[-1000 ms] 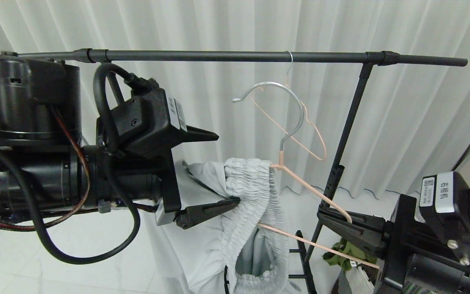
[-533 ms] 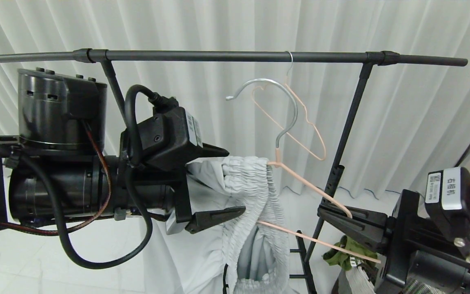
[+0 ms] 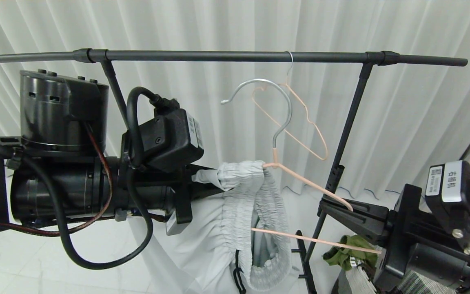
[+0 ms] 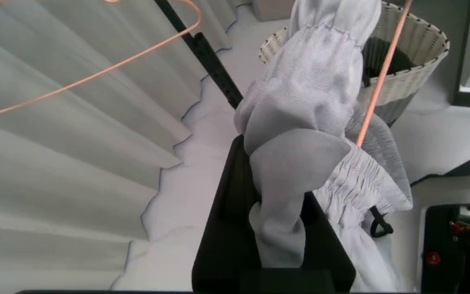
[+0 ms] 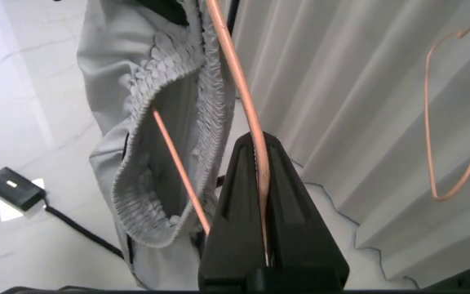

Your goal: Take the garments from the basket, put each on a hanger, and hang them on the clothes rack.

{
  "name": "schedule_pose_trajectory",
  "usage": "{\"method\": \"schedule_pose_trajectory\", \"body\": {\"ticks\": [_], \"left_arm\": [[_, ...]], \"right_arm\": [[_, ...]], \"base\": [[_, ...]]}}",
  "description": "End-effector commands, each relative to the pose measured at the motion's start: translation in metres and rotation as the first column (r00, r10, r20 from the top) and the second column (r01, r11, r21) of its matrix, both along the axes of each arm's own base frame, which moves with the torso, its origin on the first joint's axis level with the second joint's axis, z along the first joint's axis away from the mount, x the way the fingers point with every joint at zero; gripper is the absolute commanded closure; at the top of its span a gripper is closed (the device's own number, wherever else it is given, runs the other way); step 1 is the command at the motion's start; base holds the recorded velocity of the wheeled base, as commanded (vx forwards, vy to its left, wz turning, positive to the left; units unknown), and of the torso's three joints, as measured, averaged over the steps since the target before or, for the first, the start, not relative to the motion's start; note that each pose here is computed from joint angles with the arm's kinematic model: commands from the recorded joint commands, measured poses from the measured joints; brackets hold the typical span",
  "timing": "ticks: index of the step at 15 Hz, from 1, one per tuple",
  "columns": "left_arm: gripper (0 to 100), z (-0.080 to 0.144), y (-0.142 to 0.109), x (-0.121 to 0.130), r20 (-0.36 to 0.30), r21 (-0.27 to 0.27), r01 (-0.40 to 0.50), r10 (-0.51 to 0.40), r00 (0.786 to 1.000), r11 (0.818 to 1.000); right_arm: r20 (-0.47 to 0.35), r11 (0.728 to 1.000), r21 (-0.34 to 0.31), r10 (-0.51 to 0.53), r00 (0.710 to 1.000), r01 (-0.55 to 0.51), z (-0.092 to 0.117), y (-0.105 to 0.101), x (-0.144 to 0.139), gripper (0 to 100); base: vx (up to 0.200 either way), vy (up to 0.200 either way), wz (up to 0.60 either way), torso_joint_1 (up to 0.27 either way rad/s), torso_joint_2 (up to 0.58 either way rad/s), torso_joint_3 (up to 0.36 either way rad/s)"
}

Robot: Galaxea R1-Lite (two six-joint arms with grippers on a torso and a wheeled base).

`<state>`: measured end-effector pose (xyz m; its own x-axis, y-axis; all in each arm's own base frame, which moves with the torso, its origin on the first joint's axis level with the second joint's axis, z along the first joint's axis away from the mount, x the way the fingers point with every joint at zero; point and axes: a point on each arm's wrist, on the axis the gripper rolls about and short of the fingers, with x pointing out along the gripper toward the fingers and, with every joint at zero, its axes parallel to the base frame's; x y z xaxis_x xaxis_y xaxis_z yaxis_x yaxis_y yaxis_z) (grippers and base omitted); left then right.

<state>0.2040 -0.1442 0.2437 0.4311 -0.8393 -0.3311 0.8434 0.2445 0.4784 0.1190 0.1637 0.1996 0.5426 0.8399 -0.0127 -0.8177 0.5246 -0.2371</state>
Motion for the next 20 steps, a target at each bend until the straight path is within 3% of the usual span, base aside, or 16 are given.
{"method": "schedule_pose_trajectory", "body": {"ticks": [1,2,3,8,10,11,13,15,17,19,20], "left_arm": [[100,0.001,0.002,0.000,0.005,-0.001,-0.008,0.008,1.000,1.000],[100,0.001,0.002,0.000,0.004,0.000,-0.010,0.010,1.000,1.000],[100,0.001,0.002,0.000,0.005,-0.001,-0.011,0.011,1.000,1.000],[100,0.001,0.002,0.003,0.048,0.003,-0.078,0.078,0.996,0.997],[100,-0.004,0.004,0.006,0.069,0.013,-0.174,0.172,0.983,0.985],[100,-0.006,0.005,0.006,0.070,0.027,-0.245,0.242,0.968,0.969],[100,-0.002,0.005,0.005,-0.007,-0.028,-0.304,0.304,0.953,0.952],[100,0.006,0.004,0.005,-0.014,-0.083,-0.311,0.311,0.950,0.947],[100,0.015,0.004,0.005,0.020,-0.129,-0.307,0.312,0.950,0.943],[100,0.017,0.004,0.004,0.030,-0.141,-0.305,0.312,0.950,0.942],[100,0.019,0.005,0.003,0.038,-0.152,-0.302,0.311,0.950,0.941]], "right_arm": [[0.001,1.000,0.000,-0.014,1.000,0.014,0.000,0.000,0.001,100],[0.002,1.000,0.001,-0.031,1.000,0.031,0.001,0.000,0.002,100],[0.003,0.999,0.002,-0.046,0.999,0.046,0.001,0.000,0.002,0],[0.007,0.992,0.009,-0.129,0.992,0.129,0.003,-0.003,0.003,0],[0.010,0.991,0.013,-0.133,0.991,0.133,0.004,-0.003,0.002,0],[0.010,0.992,0.014,-0.126,0.992,0.126,0.004,-0.003,0.001,0],[0.011,0.996,0.015,-0.094,0.996,0.093,0.005,0.000,-0.003,0],[-0.010,0.998,0.003,-0.057,0.998,0.057,0.000,0.006,-0.008,0],[-0.112,1.000,0.017,-0.023,0.993,0.025,-0.009,0.018,-0.011,0],[-0.232,0.999,0.027,-0.027,0.972,0.034,-0.021,0.030,-0.007,0],[-0.325,0.996,0.040,-0.067,0.943,0.084,-0.030,0.042,0.001,0]], "base": [[0.000,0.000,0.00,0.000,0.00,0.000],[0.000,0.000,0.00,0.000,0.00,0.000],[0.000,0.000,0.00,0.000,0.00,0.000],[0.000,0.000,0.00,0.000,0.00,0.000],[0.000,0.000,0.00,0.000,0.00,0.000],[0.000,0.000,0.00,0.000,0.00,0.000],[0.000,0.000,0.00,0.000,0.00,0.000],[0.000,0.000,0.00,0.000,0.00,0.000],[0.000,0.000,0.00,0.000,0.00,0.000],[0.000,0.000,0.00,0.000,0.00,0.000],[0.000,0.000,0.00,0.000,0.00,0.000]]}}
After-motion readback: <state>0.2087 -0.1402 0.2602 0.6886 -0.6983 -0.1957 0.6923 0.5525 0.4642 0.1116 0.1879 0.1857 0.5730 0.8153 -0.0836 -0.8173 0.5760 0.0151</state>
